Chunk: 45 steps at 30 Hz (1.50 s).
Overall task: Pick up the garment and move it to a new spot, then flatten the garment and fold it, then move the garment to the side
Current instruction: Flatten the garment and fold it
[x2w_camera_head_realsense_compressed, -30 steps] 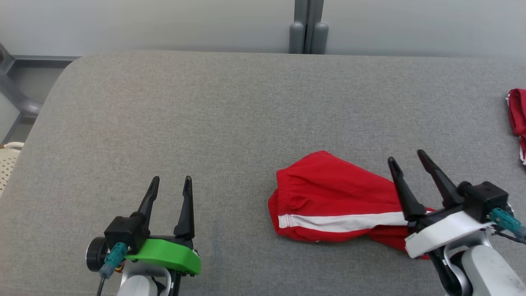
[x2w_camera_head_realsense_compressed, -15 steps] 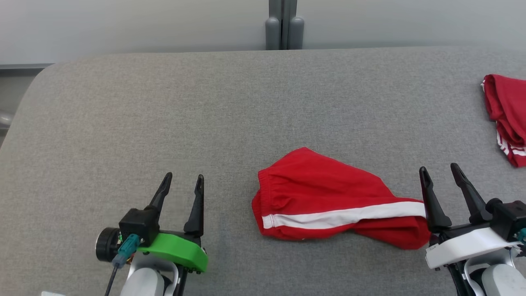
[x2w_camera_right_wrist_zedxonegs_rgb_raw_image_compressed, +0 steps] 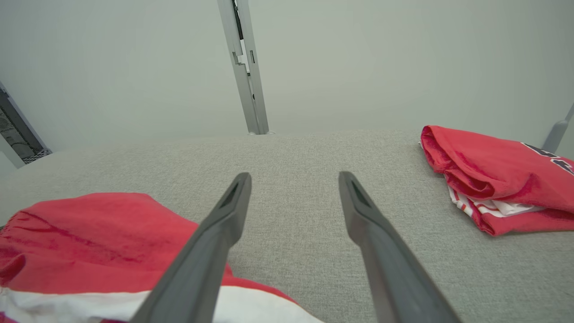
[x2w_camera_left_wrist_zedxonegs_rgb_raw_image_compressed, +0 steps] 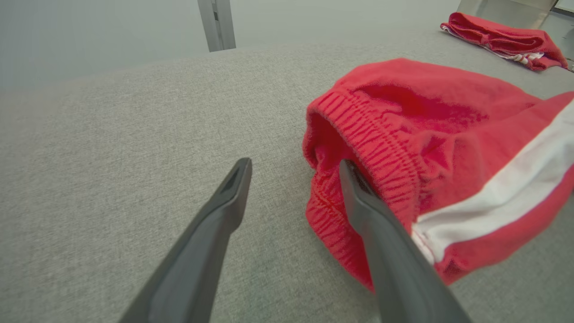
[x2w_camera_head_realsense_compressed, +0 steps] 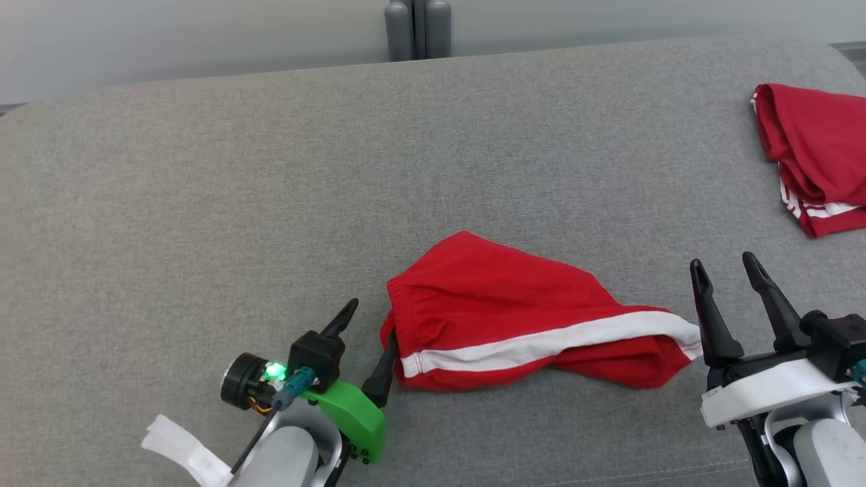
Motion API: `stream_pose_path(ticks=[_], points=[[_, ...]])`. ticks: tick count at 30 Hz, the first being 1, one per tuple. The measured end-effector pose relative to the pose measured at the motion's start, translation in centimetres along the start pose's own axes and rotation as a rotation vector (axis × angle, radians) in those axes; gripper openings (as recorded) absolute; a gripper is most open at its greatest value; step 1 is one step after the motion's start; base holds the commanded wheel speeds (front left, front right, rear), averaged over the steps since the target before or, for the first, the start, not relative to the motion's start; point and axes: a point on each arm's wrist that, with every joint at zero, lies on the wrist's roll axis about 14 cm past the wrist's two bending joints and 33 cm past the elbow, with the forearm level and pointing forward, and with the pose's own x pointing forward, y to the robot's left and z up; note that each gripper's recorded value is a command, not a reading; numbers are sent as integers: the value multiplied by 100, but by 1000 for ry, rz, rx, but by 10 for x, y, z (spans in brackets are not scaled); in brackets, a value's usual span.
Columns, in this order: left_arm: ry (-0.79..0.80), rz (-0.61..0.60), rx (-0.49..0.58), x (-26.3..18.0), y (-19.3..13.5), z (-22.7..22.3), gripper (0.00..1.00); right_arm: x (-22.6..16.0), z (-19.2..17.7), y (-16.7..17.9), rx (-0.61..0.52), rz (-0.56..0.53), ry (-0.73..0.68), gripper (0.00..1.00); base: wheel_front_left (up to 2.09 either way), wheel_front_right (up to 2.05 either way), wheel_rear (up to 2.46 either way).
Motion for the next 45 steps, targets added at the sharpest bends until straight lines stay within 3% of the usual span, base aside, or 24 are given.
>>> stream_pose_path(ticks=[9,12,13,14,15,32,33,34,40,42,45], points=[[119,-196,43,16,-51,-31,100,-5,-4,-17,-12,-44,18,100,0,0,0],[142,-212,33,20,-53,-35,100,-6,-5,-19,-12,-51,22,100,0,0,0],[150,-208,29,21,-51,-37,44,-6,-5,-18,-10,-51,21,100,0,0,0],[154,-206,29,22,-50,-37,13,-6,-6,-17,-9,-50,21,100,0,0,0],[156,-204,32,24,-47,-37,0,-6,-6,-16,-7,-49,22,100,0,0,0],[-52,8,86,56,30,48,0,-5,2,-17,-17,-51,-2,100,0,0,0],[-52,8,81,56,30,48,40,-5,1,-17,-16,-50,-2,100,0,0,0],[-51,6,79,55,29,47,100,-5,1,-16,-15,-50,0,100,0,0,0],[-48,48,34,38,36,38,100,-6,0,-15,-10,-54,-3,100,0,0,0],[-84,156,-4,5,62,38,100,-9,2,-7,1,-41,-9,100,0,0,0],[-131,188,-5,-10,69,49,100,-11,0,-2,8,-32,-6,100,0,0,0]])
